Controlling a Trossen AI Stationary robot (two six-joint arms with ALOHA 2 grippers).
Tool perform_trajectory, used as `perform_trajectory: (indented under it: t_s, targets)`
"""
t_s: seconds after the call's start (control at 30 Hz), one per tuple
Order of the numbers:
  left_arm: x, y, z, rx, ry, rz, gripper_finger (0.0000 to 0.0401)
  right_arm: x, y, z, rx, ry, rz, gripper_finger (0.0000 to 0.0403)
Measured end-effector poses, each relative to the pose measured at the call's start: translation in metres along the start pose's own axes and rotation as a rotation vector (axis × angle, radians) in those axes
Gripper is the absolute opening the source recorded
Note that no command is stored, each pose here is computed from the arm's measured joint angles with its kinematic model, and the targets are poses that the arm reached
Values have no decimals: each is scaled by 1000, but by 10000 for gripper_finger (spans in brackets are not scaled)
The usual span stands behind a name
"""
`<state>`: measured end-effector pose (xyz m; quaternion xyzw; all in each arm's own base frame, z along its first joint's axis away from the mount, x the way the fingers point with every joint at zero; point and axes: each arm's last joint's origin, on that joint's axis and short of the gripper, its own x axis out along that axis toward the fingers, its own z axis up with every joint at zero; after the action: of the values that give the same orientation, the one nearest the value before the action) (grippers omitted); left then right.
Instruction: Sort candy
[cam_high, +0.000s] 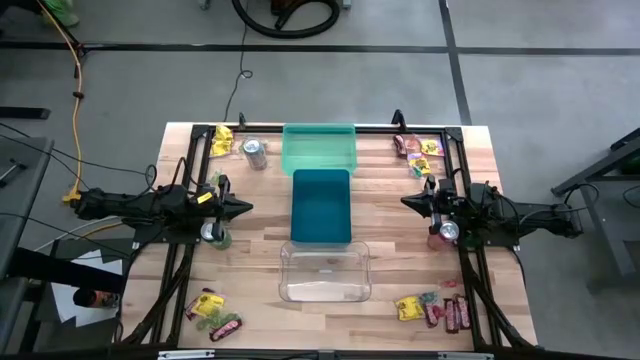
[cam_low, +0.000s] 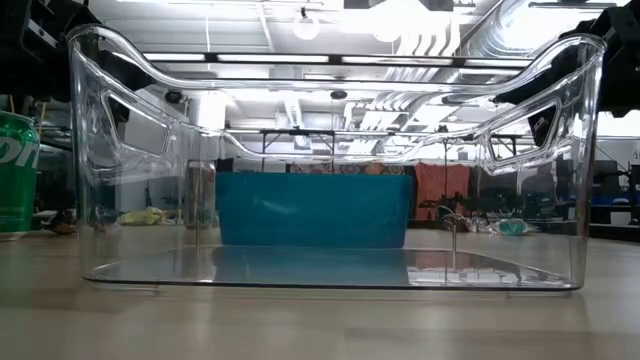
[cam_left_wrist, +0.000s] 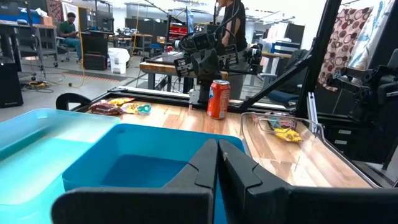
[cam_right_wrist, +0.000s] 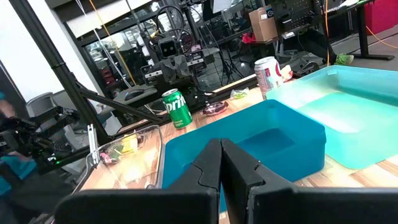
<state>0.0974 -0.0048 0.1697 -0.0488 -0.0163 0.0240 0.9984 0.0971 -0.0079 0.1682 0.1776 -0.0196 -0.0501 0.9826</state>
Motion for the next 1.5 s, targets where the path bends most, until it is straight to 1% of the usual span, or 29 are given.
perform_trajectory:
  t_s: [1.27,1.3,1.33,1.37,1.47,1.5]
  targets:
    - [0,0,0,0,0,0,0,0,0,0,-1,-3,-2,0]
    - [0,0,0,0,0,0,0,0,0,2,-19,-23,-22,0]
    - [0,0,0,0,0,0,0,0,-1,6,-33,-76,-56,0]
    - [0,0,0,0,0,0,0,-1,0,13,-2,-161,-80,0]
    - [0,0,0,0,0,0,0,-9,5,39,294,-495,-67,0]
    - [0,0,0,0,0,0,0,-13,6,46,356,-595,-61,0]
